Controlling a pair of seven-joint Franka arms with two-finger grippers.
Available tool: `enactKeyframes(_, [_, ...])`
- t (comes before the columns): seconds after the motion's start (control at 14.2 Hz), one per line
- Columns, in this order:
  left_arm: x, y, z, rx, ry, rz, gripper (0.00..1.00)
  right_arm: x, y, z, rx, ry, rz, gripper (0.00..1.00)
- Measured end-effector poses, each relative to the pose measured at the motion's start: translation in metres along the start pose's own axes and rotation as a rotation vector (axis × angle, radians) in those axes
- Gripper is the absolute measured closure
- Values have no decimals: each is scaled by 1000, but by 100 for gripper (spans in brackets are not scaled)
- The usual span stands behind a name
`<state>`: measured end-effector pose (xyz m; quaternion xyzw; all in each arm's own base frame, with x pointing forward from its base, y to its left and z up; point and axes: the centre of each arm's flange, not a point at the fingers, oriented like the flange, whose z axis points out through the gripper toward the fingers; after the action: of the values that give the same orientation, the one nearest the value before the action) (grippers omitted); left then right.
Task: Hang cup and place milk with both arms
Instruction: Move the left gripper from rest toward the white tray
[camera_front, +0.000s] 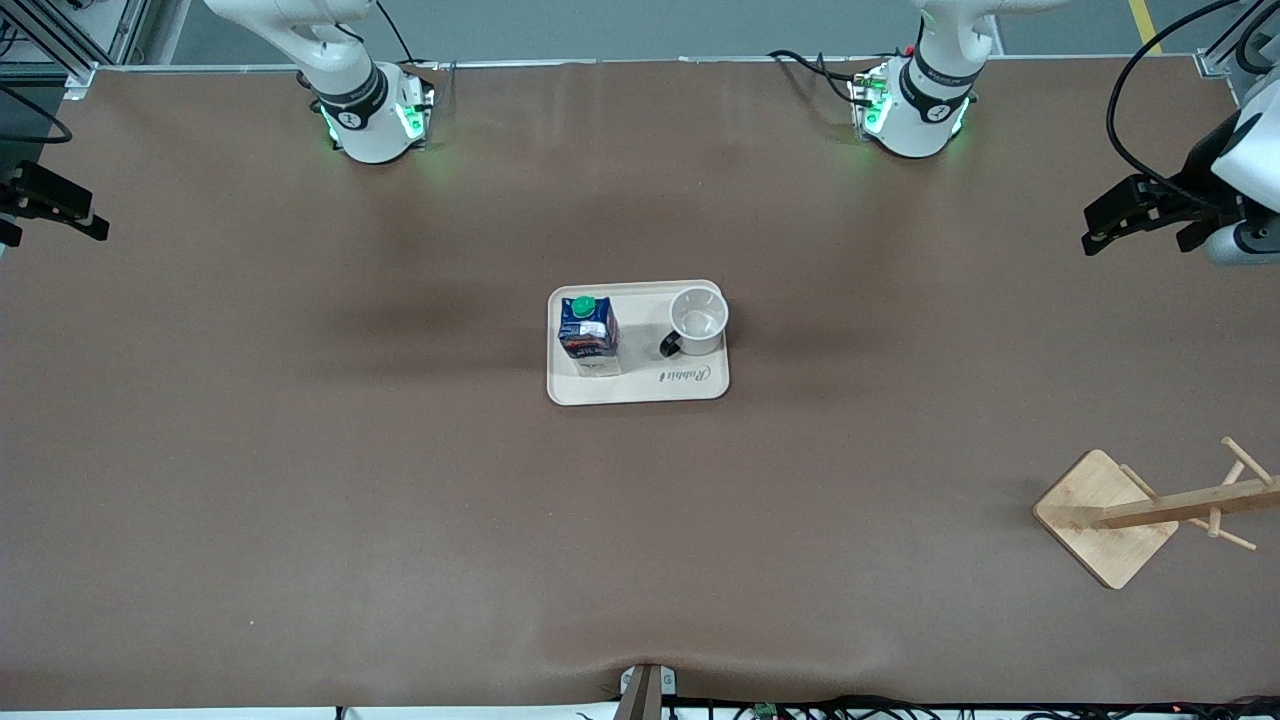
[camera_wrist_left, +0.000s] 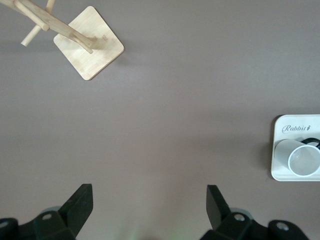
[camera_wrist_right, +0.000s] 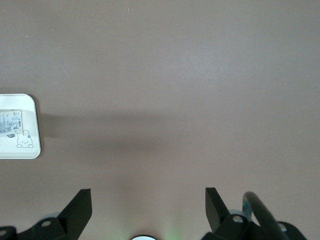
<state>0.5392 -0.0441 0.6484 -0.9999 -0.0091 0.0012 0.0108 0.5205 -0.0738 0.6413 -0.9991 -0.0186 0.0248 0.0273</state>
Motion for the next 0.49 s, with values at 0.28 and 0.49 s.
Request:
enactKeyframes(0.28, [0, 3, 0, 3, 0, 7, 0, 0, 0, 0, 0, 0, 0, 0])
enactKeyframes(0.49, [10, 12, 14, 2, -24, 24, 0, 0, 0, 0, 0, 0, 0, 0])
